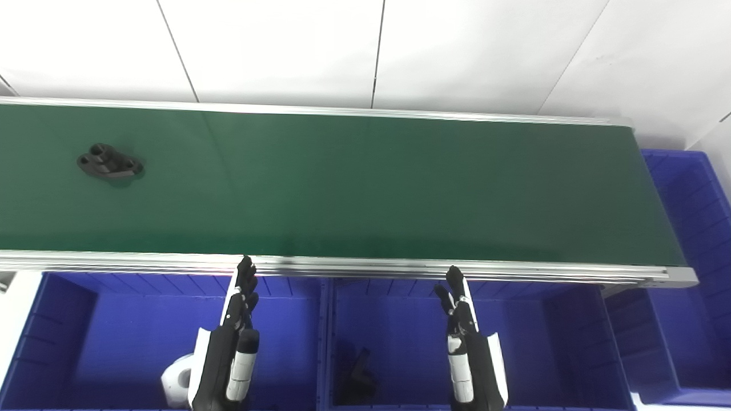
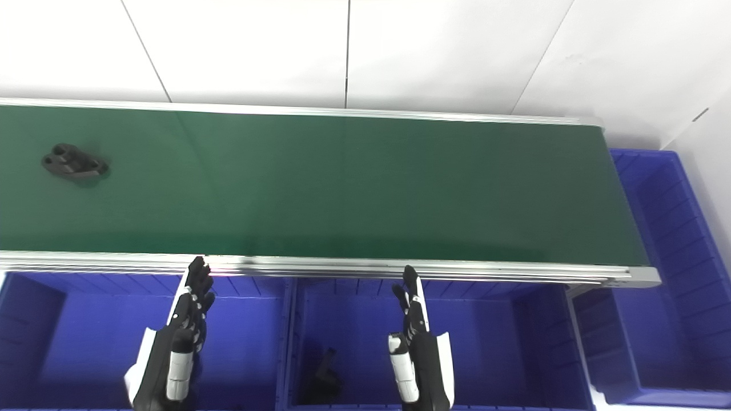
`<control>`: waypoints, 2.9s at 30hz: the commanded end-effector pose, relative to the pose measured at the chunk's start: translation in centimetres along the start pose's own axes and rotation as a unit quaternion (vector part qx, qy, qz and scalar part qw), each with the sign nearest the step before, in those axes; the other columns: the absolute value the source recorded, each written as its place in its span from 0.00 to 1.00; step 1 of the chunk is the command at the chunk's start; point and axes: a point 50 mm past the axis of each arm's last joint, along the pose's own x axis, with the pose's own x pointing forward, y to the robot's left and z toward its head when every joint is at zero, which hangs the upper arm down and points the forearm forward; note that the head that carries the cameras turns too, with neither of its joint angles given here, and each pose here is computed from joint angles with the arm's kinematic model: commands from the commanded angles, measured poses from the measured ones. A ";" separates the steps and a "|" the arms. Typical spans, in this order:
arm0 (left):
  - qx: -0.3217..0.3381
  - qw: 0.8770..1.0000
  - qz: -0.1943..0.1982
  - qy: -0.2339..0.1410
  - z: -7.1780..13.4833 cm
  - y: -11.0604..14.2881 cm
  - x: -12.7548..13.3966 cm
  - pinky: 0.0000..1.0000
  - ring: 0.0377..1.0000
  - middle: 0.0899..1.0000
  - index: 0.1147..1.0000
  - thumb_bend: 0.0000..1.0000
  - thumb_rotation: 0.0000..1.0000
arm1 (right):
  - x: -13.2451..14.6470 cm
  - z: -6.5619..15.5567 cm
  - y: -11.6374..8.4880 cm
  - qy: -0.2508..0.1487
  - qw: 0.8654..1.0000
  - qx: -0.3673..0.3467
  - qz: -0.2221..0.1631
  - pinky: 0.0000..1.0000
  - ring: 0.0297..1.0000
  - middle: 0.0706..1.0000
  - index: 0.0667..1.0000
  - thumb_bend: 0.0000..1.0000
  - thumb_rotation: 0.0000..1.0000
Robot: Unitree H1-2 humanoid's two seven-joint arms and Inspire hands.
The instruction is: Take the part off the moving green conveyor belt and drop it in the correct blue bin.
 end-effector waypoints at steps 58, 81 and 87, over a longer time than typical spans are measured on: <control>0.007 1.000 -0.003 -0.018 -0.6 -0.9 -0.3 1.00 1.00 1.00 1.00 0.82 1.00 | -0.4 -0.6 1.2 -0.016 1.000 0.026 0.008 1.00 0.96 1.00 1.00 0.75 1.00; 0.008 1.000 -0.002 -0.014 -4.9 -4.4 1.0 0.98 0.98 1.00 1.00 0.81 1.00 | 0.7 -4.7 -2.7 0.014 1.000 0.017 0.009 1.00 1.00 1.00 1.00 0.77 1.00; 0.015 1.000 -0.008 -0.026 -5.1 -5.1 1.2 0.92 0.96 1.00 1.00 0.75 1.00 | 0.8 -4.8 -3.4 0.013 1.000 0.013 0.002 1.00 0.99 1.00 1.00 0.76 1.00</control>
